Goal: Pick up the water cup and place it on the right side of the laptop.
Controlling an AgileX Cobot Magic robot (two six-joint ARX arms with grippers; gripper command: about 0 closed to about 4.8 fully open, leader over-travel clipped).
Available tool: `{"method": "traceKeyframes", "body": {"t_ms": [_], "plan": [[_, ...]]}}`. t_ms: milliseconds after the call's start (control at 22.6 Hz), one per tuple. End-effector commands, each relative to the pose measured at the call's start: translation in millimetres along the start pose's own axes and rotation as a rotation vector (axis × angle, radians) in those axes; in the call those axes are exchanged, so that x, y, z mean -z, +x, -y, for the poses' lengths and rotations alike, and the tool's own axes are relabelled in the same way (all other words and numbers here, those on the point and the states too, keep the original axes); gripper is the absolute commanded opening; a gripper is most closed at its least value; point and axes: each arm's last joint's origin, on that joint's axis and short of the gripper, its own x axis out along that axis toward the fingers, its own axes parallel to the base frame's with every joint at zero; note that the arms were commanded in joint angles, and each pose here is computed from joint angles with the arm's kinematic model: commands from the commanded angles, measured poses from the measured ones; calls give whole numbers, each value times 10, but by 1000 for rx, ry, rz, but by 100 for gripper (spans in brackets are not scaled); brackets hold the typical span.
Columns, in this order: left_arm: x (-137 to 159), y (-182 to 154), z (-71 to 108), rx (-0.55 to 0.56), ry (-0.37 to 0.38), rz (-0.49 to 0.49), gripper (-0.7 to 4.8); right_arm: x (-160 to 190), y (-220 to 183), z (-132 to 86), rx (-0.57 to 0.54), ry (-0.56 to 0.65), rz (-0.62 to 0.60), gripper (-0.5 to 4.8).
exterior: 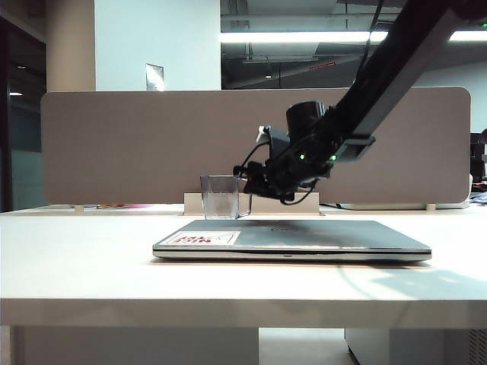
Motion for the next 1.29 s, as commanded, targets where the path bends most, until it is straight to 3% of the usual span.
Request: {"method": "traceKeyframes", "body": {"t_ms": [44,842,1020,1286], "plan": [[-36,-5,5,3,47,25,-4,-31,23,-9,19,-8,24,181],[-40,-5,5,3,49,29,-4,87,221,46,36,-14,70,180],[-47,-5,5,2,92,35,-4,92,258,60,56,-16,93,180],[-47,-5,5,2,97,35,-4,105,280,66,53,-21,125,180]]}}
